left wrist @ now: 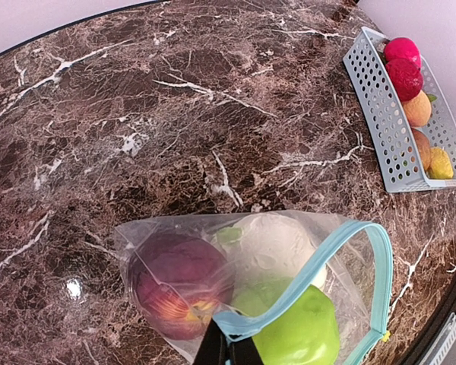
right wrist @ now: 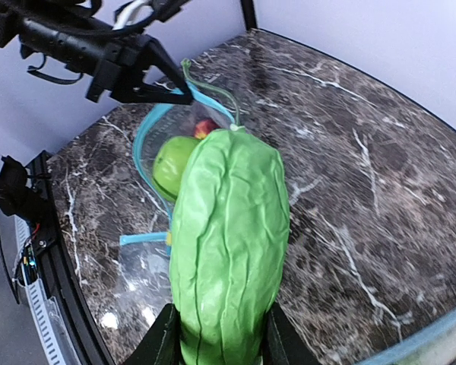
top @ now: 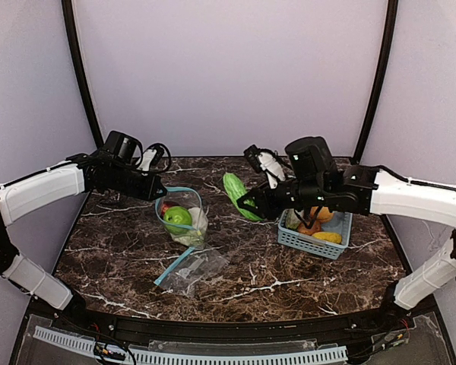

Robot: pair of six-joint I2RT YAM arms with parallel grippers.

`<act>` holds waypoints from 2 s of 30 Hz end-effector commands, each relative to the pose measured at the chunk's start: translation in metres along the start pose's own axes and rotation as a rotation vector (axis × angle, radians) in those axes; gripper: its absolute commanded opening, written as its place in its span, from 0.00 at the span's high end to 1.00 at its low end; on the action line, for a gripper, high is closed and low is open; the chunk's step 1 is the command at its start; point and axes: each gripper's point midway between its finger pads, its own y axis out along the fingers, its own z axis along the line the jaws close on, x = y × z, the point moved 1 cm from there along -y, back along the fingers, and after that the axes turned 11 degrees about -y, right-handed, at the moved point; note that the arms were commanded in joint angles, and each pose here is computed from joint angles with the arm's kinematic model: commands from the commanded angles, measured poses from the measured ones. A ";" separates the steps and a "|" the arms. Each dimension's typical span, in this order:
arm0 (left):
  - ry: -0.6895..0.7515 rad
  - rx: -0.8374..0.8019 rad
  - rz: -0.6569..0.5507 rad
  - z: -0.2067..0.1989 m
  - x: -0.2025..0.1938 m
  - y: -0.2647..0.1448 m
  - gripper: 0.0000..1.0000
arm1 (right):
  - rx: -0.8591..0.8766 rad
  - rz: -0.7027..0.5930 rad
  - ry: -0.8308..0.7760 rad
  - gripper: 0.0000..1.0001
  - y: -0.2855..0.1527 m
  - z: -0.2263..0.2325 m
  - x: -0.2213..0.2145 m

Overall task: Place the food in the zip-top bag and seal the zipper
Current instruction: Place the fake vegetable in the zipper food storage bag.

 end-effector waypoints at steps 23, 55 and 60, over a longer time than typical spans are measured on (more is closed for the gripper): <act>0.004 -0.022 -0.022 -0.005 0.003 -0.010 0.99 | 0.133 -0.463 -0.210 0.69 0.119 0.076 0.075; 0.007 -0.022 -0.031 -0.006 0.005 -0.013 0.99 | 0.039 -0.337 -0.220 0.72 0.161 0.059 0.025; 0.007 -0.019 -0.031 -0.005 0.005 -0.013 0.99 | 0.016 -0.279 -0.230 0.73 0.163 0.053 0.012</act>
